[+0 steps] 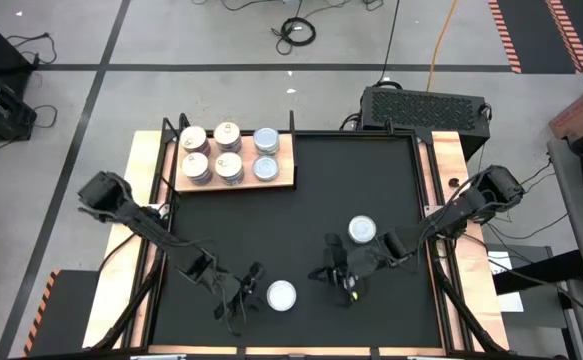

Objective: Stack canned seafood by type on shelf
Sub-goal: Stack the bottom green tuna can on the bottom green tuna can on the shelf

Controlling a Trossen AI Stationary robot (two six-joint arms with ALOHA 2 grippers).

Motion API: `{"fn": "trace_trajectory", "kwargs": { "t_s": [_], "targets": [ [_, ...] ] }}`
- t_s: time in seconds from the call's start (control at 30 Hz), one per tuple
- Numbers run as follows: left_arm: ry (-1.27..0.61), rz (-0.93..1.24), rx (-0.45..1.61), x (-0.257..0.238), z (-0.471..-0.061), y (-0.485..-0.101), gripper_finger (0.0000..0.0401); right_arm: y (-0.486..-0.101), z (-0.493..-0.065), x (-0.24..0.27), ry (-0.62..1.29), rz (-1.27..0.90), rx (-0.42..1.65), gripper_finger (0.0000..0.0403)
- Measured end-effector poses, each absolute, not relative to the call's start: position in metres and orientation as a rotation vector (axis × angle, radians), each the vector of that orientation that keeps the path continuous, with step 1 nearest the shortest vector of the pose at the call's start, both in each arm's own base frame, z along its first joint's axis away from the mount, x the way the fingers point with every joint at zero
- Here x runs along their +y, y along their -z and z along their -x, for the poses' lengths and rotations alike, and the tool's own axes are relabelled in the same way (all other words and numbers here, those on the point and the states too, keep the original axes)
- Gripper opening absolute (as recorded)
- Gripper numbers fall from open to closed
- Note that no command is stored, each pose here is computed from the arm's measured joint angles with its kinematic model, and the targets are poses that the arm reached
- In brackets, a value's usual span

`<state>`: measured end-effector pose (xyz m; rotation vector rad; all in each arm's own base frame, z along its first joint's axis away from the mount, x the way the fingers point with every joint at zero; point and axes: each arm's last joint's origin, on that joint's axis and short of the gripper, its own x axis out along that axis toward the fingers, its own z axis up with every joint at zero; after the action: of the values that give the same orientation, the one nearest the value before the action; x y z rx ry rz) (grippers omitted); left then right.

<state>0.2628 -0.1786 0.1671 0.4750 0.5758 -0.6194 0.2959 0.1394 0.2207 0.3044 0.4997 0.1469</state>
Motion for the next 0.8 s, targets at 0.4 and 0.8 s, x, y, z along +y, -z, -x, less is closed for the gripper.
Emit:
{"fn": "trace_trajectory", "kwargs": {
  "t_s": [0.4, 0.8],
  "targets": [
    [0.646, -0.501, 0.57, -0.188, -0.274, -0.158, 0.0113, -0.223, -0.283, 0.172, -0.153, -0.341, 0.43, 0.0],
    [0.636, -0.573, 0.558, -0.183, -0.277, -0.157, 0.0113, -0.213, -0.295, 0.16, -0.167, -0.341, 0.467, 0.0]
  ]
}}
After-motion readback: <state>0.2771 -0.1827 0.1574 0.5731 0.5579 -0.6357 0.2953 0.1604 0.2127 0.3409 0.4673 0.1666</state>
